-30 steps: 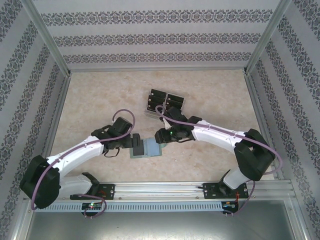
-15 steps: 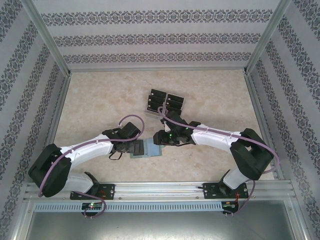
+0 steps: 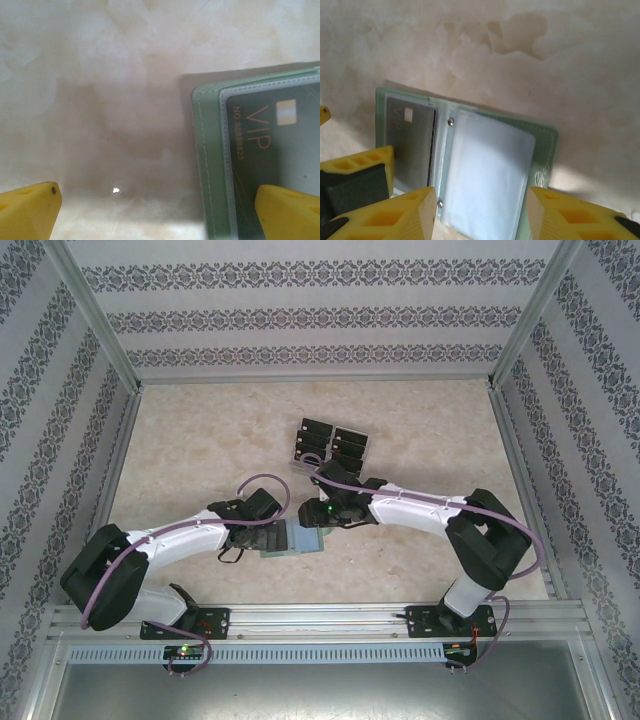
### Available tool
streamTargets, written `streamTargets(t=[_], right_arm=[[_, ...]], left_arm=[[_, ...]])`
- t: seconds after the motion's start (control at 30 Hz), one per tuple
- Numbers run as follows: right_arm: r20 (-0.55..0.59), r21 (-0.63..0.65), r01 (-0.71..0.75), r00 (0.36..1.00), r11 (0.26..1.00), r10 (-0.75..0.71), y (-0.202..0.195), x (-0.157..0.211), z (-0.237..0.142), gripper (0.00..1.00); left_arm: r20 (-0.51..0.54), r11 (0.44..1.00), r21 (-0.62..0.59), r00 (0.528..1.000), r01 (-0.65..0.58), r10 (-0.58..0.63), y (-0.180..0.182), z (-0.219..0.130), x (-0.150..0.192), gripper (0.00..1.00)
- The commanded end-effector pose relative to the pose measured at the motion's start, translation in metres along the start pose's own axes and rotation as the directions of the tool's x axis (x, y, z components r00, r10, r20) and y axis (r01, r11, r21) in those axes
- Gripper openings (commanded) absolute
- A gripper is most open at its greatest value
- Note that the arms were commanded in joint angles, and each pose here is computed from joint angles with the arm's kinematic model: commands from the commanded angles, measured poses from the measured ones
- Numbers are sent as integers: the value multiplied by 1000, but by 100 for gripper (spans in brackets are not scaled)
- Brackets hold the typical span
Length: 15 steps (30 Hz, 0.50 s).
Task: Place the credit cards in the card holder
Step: Flip over the card slot on the card holder.
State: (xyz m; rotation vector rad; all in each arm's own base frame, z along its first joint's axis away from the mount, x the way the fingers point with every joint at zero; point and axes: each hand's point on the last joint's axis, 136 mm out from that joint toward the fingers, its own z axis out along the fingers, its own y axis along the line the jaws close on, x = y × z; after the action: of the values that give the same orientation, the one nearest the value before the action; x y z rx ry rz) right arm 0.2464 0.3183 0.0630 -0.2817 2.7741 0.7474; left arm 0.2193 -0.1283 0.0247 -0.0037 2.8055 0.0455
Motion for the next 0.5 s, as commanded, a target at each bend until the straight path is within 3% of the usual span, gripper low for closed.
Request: streamTargets(t=[0.0, 0.47], right_arm=[[-10, 54, 45, 999, 998, -45, -4, -2, 7, 51], [-35, 67, 43, 999, 997, -41, -9, -1, 26, 49]], left_arm=[[-5, 1000, -20, 1000, -3, 3, 2, 4, 6, 100], [-3, 1000, -13, 1000, 2, -2, 1, 5, 8, 100]])
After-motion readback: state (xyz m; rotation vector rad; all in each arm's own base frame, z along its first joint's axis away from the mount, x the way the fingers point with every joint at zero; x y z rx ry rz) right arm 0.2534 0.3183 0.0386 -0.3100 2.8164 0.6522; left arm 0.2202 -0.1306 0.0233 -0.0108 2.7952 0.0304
